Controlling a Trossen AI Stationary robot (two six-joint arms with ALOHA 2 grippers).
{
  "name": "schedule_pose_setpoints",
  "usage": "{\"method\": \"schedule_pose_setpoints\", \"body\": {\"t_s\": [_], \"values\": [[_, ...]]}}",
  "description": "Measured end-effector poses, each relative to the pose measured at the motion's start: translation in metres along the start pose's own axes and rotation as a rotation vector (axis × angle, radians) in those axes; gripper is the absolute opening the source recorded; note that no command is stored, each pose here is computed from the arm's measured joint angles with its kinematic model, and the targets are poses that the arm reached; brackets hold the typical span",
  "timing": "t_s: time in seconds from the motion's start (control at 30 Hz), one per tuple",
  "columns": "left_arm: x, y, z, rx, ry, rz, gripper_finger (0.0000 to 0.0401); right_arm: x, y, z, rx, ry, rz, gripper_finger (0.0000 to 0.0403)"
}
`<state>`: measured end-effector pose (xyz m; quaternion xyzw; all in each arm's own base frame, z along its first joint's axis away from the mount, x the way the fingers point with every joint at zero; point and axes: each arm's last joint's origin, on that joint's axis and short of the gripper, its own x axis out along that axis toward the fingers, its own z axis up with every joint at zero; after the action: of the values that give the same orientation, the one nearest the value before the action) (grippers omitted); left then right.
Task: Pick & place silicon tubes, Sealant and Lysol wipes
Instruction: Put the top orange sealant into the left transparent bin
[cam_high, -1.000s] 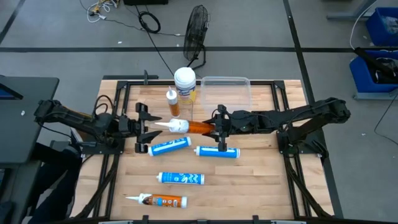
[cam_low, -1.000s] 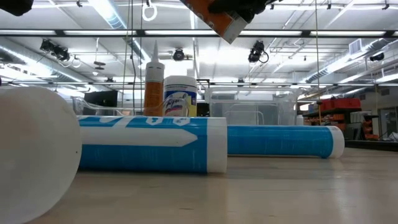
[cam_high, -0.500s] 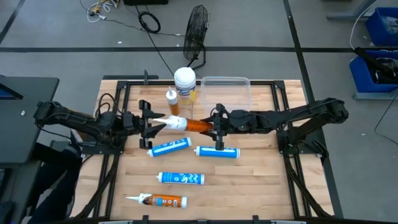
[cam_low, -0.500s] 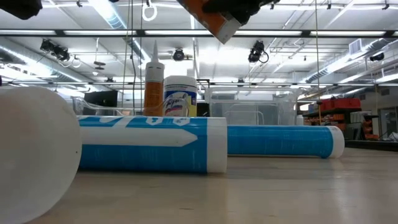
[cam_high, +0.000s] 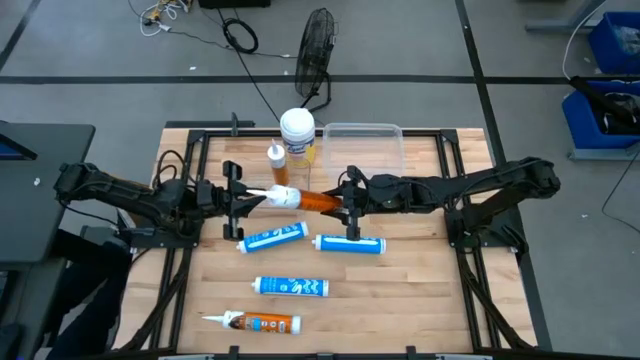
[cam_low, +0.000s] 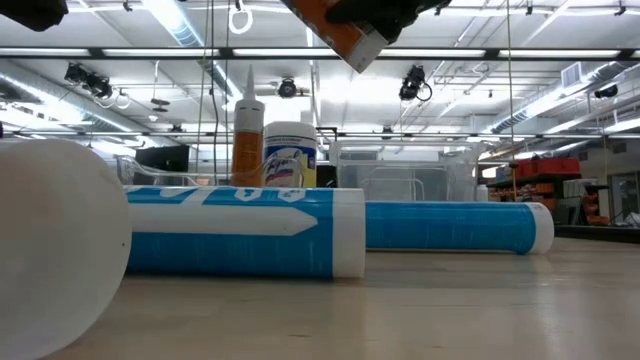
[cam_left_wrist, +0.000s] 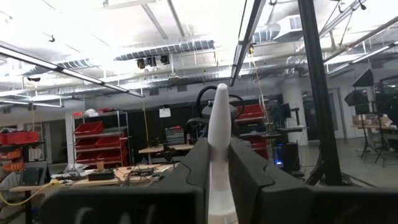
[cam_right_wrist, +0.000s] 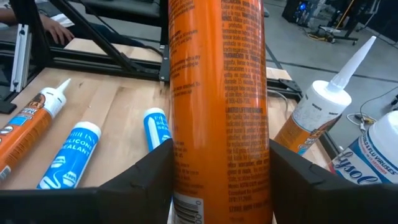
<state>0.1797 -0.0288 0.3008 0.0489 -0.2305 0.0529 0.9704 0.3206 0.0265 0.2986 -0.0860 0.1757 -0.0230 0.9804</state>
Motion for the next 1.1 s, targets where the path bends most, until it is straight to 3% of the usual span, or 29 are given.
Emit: {"method": "schedule_pose_setpoints", "body": {"t_s": [0.3, 0.6, 0.77, 1.1], "values": [[0.0, -0.001, 0.0, 0.0, -0.002, -0.021, 0.0035, 0.0, -0.001, -0.001, 0.014, 0.008, 0.001, 0.0198], [0.0, 0.003, -0.002, 0.012, 0.014, 0.026, 0.0034, -0.001, -0.004, 0.0, 0.023, 0.006, -0.037, 0.0277], [0.002, 0.011, -0.001, 0.002, 0.0, 0.079, 0.0002, 0.0, -0.009, -0.003, 0.028, 0.026, -0.053, 0.0272], [0.002, 0.017, -0.005, -0.026, 0.037, 0.075, 0.0001, -0.001, -0.004, -0.009, 0.04, 0.095, -0.021, 0.0246]]}}
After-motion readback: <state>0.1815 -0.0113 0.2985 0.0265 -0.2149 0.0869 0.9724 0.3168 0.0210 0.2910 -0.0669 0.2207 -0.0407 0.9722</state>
